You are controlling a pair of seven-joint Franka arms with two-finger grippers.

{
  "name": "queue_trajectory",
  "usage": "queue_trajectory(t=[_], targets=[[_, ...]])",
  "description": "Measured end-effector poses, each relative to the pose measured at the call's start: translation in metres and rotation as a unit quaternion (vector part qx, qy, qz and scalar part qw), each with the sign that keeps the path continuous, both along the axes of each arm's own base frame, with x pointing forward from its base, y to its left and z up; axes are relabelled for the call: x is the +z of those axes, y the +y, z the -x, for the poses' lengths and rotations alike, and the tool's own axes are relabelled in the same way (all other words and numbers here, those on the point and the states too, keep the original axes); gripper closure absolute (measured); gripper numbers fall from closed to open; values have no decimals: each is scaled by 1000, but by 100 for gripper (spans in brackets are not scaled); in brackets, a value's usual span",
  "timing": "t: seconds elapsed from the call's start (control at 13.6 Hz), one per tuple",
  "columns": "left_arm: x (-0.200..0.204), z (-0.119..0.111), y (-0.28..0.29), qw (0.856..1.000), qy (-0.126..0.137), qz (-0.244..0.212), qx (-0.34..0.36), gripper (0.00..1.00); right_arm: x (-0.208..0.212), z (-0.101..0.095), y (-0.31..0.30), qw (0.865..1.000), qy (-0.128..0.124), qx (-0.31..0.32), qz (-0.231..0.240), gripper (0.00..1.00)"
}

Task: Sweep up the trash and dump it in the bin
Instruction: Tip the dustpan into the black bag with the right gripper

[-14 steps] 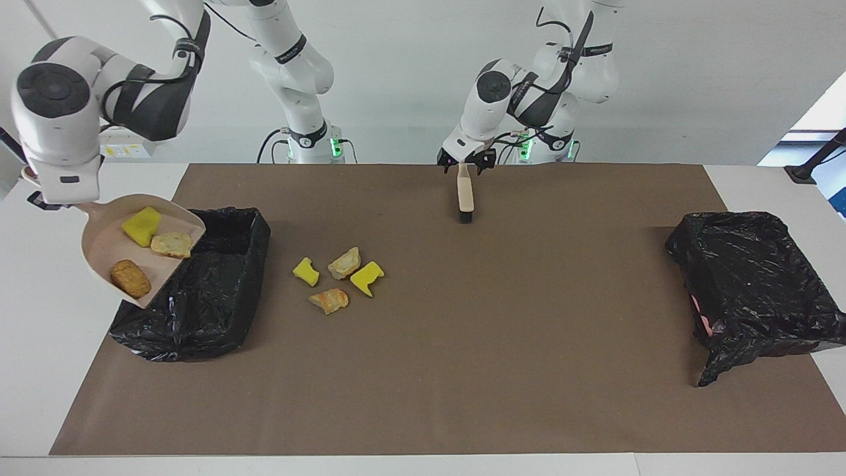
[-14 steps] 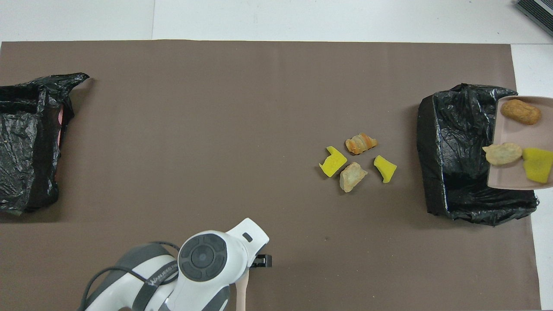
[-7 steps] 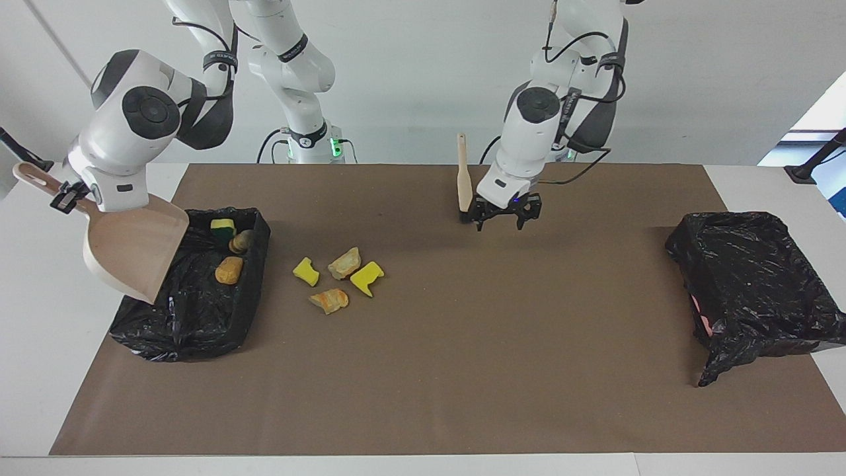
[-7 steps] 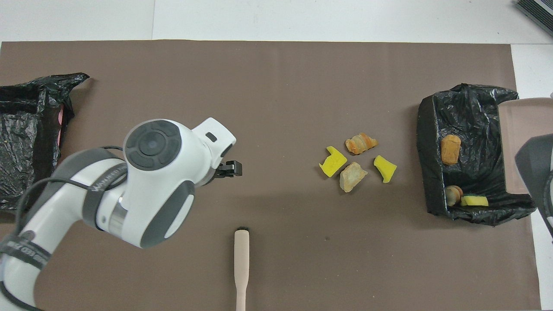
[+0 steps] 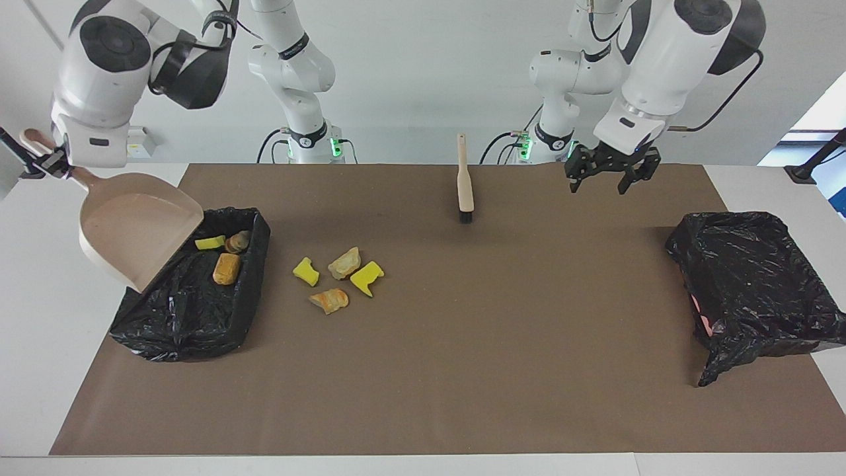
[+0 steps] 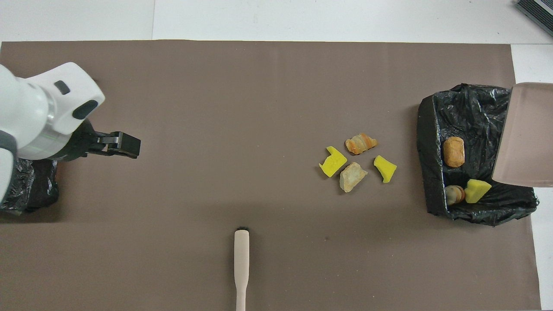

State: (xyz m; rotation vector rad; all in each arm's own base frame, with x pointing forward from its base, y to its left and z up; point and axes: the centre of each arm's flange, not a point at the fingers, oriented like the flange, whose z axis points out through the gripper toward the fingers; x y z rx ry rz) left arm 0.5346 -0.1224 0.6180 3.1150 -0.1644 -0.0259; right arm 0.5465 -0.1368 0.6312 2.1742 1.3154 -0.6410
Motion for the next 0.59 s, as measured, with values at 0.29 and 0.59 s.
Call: queue_trajectory(t=[0.29,0.59], targets=[[34,0,66,1000,-13,-8,22,0,10,23,27,976,-95,-167,-105,68],[48,2,84,1000,-17,-9,-3,0,1,21,107,936,-144,-285,-149,68]])
